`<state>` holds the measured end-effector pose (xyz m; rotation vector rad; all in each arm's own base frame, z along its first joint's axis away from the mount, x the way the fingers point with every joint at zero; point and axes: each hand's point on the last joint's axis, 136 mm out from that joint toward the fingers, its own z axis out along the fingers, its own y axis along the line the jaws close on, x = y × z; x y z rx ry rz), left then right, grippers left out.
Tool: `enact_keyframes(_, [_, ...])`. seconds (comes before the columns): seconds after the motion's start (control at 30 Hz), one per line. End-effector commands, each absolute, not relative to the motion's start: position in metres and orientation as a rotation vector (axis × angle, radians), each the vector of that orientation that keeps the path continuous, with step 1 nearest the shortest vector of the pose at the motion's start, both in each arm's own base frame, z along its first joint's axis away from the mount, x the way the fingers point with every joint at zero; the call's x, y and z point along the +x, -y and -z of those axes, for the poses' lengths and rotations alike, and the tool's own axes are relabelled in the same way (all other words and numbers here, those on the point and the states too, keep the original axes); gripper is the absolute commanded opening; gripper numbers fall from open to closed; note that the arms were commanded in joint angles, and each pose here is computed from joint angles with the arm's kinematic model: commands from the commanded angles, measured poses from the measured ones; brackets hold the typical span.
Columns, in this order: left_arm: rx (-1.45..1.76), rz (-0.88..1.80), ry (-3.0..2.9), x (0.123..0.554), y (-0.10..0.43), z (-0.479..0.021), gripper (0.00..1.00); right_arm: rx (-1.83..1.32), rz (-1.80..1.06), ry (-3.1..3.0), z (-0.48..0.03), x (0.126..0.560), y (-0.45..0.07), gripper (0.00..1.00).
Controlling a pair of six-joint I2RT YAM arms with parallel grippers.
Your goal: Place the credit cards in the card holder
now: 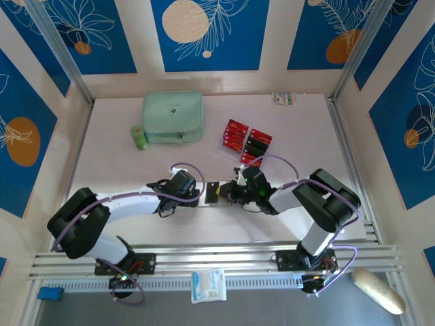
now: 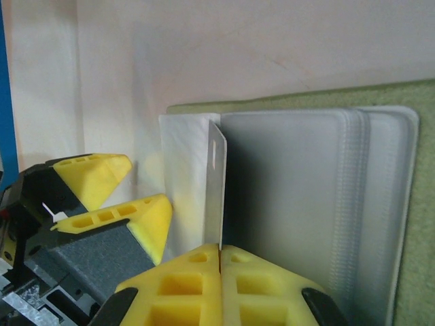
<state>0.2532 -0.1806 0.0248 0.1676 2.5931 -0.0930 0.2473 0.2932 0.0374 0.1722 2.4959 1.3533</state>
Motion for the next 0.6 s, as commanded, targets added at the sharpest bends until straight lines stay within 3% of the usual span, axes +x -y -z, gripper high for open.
enact_keyframes(0.0, [0.145,0.082,-2.592,0.2545,0.1772,-0.0242,1.0,0.177,-1.341,-2.526,-0.0301,0.2385,-0.2906,0.0])
enact_keyframes(0.57, [0.141,0.086,-2.59,0.2546,0.1775,-0.0237,1.0,0.165,-1.349,-2.579,-0.0224,0.2375,-0.2998,0.0])
